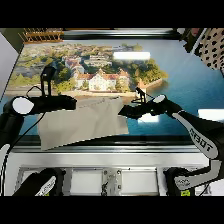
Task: Fold the clothes and pants, and hang the long-sleeved shirts on hangers.
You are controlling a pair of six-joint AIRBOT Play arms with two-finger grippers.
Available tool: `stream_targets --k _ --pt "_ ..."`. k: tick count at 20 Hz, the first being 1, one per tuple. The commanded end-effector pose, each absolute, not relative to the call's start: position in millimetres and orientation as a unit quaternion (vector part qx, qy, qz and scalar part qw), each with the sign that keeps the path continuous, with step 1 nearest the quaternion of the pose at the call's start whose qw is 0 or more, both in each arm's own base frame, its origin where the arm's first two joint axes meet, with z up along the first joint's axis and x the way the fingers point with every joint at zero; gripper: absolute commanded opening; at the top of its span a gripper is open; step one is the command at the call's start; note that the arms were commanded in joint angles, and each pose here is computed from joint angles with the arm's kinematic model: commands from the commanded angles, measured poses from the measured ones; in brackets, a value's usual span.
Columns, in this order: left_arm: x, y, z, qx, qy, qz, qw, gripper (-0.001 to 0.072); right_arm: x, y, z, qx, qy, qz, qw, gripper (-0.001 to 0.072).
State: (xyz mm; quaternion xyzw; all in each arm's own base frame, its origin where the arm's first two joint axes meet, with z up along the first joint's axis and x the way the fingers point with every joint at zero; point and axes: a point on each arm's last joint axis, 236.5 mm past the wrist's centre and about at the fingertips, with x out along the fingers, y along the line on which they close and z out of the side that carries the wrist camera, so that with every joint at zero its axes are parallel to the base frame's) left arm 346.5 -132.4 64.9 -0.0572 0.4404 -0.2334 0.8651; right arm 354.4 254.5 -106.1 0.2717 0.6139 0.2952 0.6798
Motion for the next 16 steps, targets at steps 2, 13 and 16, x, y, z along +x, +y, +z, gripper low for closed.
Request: stream_targets --k 2,13,16 --pt "347.3 -157.6 40.8 -0.054 0.461 -0.25 0.849 0.0007 348.4 310.4 -98.6 0.284 0.588 0.339 0.677 0.0647" --pt "336.4 -219.5 -25.2 -0.038 0.52 -0.282 0.806 0.0007 343.4 185.3 -62.3 0.149 0.637 0.244 0.716 0.0006" --pt "332.2 -256.4 -45.4 -0.032 0.537 -0.306 0.786 0.0007 320.8 109.1 -38.4 0.1 0.671 0.159 0.717 0.0006"
